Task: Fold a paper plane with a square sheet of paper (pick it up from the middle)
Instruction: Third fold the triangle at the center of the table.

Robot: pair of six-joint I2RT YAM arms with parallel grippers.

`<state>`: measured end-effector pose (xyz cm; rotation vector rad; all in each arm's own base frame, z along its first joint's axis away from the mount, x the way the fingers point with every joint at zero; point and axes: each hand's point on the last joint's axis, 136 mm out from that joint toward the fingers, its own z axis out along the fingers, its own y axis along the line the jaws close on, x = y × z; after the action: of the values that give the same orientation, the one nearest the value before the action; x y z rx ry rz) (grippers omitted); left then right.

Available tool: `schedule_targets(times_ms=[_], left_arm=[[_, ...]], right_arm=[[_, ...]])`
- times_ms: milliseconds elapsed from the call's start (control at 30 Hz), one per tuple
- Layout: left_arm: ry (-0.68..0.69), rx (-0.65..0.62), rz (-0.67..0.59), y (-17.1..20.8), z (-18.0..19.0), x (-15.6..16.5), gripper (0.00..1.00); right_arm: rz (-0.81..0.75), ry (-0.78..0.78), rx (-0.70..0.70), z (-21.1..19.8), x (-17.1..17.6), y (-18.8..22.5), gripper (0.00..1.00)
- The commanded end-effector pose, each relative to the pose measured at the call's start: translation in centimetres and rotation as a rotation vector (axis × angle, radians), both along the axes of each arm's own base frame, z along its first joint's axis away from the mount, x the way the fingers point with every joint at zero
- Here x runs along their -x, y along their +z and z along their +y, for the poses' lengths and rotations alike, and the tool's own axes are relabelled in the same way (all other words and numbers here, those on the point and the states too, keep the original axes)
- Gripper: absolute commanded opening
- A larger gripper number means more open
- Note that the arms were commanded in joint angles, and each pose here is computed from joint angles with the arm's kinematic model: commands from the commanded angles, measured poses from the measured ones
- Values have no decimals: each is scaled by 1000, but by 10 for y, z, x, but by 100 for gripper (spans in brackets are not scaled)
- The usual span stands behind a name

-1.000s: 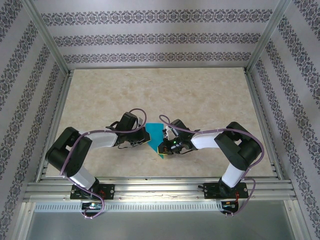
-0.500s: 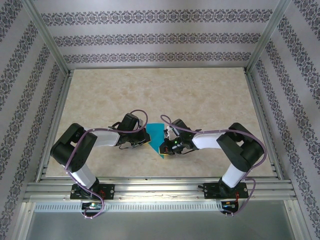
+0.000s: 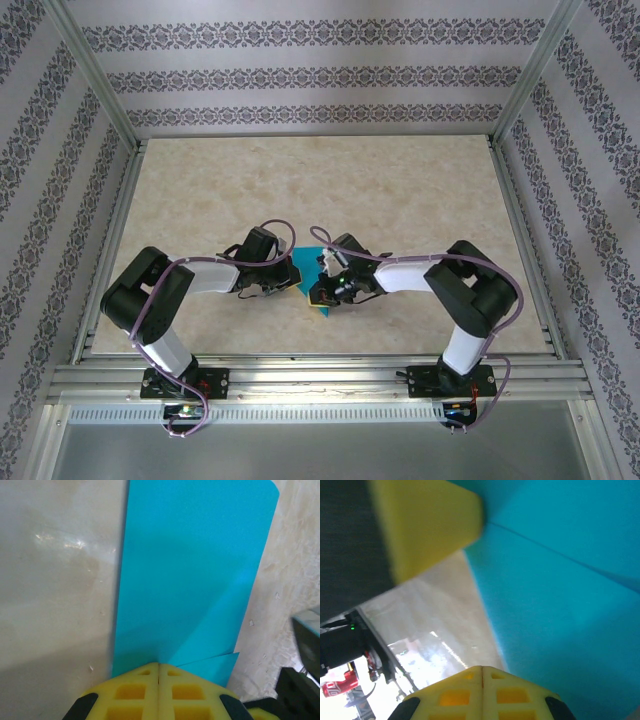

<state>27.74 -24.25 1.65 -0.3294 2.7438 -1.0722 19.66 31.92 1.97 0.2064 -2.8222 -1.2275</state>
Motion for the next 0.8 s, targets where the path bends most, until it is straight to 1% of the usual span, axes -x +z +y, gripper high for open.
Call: schedule_targets(times_ms=[0, 267, 500, 667, 767], left_arm=[[38, -103, 61, -27, 21, 17, 0], [55, -109, 73, -27, 24, 18, 0], [67, -95, 67, -26, 24, 20, 0], [63, -99, 74, -27, 25, 22, 0], [65, -101, 73, -29, 26, 22, 0]], right_arm=[[29, 16, 23, -10, 11, -13, 3], [38, 18, -7, -23, 31, -9, 5], [-40, 2, -66, -8, 9, 24, 5], [-15, -48, -32, -5, -8, 8, 6], [32, -58, -5, -7, -6, -10, 5]])
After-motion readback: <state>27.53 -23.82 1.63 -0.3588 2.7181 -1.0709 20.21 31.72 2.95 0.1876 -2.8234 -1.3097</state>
